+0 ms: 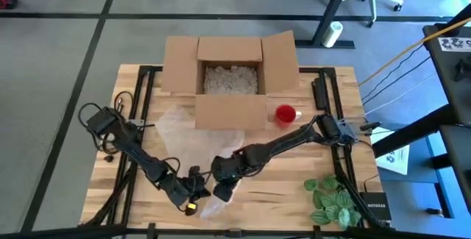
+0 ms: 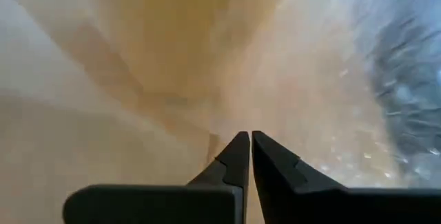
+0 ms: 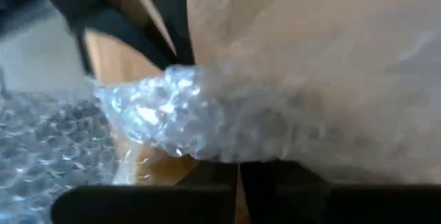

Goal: Wrap mug
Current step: Wrap the yellow mug using the bubble wrap

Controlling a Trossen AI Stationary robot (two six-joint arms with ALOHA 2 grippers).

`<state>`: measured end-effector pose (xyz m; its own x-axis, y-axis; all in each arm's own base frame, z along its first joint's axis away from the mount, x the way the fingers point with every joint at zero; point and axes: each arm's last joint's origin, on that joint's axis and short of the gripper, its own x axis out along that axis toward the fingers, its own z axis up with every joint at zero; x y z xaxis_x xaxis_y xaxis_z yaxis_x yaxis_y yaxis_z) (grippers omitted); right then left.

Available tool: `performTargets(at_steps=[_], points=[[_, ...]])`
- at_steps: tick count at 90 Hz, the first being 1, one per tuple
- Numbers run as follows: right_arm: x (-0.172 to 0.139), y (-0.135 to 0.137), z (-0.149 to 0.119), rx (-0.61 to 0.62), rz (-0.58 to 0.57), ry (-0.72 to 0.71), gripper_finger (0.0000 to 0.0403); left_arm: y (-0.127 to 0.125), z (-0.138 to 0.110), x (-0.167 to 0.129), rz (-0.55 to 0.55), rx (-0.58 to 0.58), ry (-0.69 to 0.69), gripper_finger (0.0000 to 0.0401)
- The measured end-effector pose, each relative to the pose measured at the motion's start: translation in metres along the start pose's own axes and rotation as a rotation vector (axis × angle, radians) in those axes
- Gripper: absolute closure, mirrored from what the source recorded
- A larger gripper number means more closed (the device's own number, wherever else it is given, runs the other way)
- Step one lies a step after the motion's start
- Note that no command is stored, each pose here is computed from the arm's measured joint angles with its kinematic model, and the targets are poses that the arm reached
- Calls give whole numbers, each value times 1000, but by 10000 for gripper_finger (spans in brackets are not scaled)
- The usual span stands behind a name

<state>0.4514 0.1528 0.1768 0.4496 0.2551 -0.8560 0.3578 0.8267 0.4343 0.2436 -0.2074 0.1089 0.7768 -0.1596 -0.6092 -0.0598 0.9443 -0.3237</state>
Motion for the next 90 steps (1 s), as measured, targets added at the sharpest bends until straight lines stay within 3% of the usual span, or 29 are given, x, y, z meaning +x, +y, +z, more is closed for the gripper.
performTargets(at_steps=[16,32,52,90], points=[[0,0,0,52,-30,-34,403,-5,-1,5,-60,-19,-34,401],[1,6,-6,35,-31,-38,403,-17,13,2,-151,74,-194,401],[1,8,-7,29,-34,-51,403,-14,20,0,25,121,-350,401],[1,7,-7,5,-44,-55,403,-26,26,-9,41,208,-497,401]])
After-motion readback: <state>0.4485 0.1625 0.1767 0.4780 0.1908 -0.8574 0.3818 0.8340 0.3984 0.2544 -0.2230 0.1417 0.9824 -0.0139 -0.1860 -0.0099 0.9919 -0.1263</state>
